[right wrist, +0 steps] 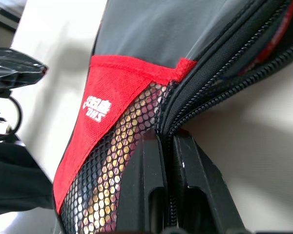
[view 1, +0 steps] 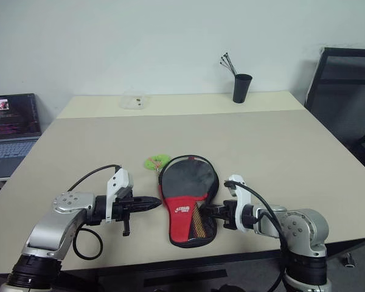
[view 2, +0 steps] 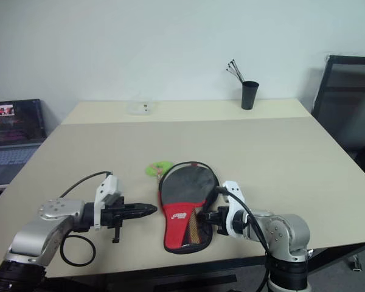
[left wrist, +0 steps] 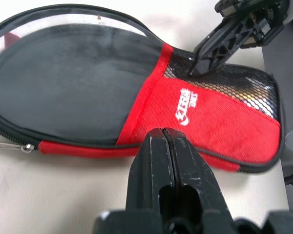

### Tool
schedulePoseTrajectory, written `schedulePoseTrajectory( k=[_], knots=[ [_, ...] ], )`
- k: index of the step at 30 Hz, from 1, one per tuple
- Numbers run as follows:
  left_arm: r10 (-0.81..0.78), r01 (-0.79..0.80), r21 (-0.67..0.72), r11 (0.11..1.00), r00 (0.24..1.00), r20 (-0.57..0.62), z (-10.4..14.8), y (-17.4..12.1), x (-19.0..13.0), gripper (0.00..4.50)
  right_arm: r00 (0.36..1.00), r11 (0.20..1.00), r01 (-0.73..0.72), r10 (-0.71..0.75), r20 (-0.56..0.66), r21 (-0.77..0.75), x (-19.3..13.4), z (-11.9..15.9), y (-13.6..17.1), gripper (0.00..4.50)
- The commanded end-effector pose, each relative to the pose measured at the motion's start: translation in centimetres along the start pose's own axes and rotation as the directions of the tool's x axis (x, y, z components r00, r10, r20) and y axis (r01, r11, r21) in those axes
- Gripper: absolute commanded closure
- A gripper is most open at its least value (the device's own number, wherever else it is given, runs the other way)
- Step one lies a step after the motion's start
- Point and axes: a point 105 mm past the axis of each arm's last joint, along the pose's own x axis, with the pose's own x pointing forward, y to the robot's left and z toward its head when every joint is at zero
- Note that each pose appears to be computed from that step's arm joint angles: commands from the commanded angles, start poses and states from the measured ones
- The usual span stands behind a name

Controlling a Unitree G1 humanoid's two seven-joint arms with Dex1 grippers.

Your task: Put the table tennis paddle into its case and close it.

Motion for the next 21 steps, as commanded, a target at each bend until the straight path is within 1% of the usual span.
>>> schedulePoseTrajectory(
  k=[1, 7, 8, 9, 10, 14, 18, 20, 21],
  knots=[
    [-0.009, 0.009, 0.036, 0.999, 1.000, 0.017, 0.7, -0.1, -0.1, 4.50, 0.999, 0.998, -0.039, 0.039, 0.011, -0.043, 0.0, 0.3, 1.2, 4.49],
    [-0.007, 0.007, 0.009, 1.000, 1.000, 0.028, 0.4, -0.5, -0.5, 4.50, 1.000, 0.998, 0.024, -0.024, 0.005, -0.060, -0.6, 0.2, -0.4, 4.49],
    [0.002, -0.003, 0.010, 1.000, 1.000, 0.029, 0.4, -0.4, -0.6, 4.50, 0.999, 0.998, 0.035, -0.034, 0.009, -0.059, -0.7, 0.2, -0.6, 3.91],
    [0.007, -0.007, 0.004, 1.000, 1.000, 0.030, 0.4, -0.5, -0.6, 4.50, 0.999, 0.997, 0.043, -0.042, 0.012, -0.061, -0.9, 0.2, -0.8, 3.69],
    [0.013, -0.013, 0.000, 1.000, 0.999, 0.031, 0.3, -0.4, -0.6, 4.50, 0.999, 0.997, 0.053, -0.052, 0.016, -0.063, -1.1, 0.3, -1.0, 3.37],
    [0.024, -0.023, -0.008, 1.000, 0.999, 0.030, 0.1, -0.4, -0.7, 4.50, 0.998, 0.995, 0.064, -0.063, 0.023, -0.074, -1.7, 0.4, -1.2, 2.00],
    [0.030, -0.030, -0.010, 1.000, 0.999, 0.031, 0.0, -0.4, -0.5, 4.50, 0.999, 0.994, 0.046, -0.044, 0.021, -0.103, -2.3, 0.4, -0.8, 0.68],
    [0.038, -0.037, -0.014, 0.999, 0.999, 0.033, 0.0, -0.3, -0.5, 4.50, 0.999, 0.991, 0.034, -0.032, 0.012, -0.131, -2.8, 0.4, -0.5, 0.08],
    [0.043, -0.042, -0.018, 0.999, 0.999, 0.033, -0.1, -0.2, -0.6, 4.50, 1.000, 0.989, 0.016, -0.015, 0.010, -0.149, -3.2, 0.5, -0.3, 0.03]
  ],
)
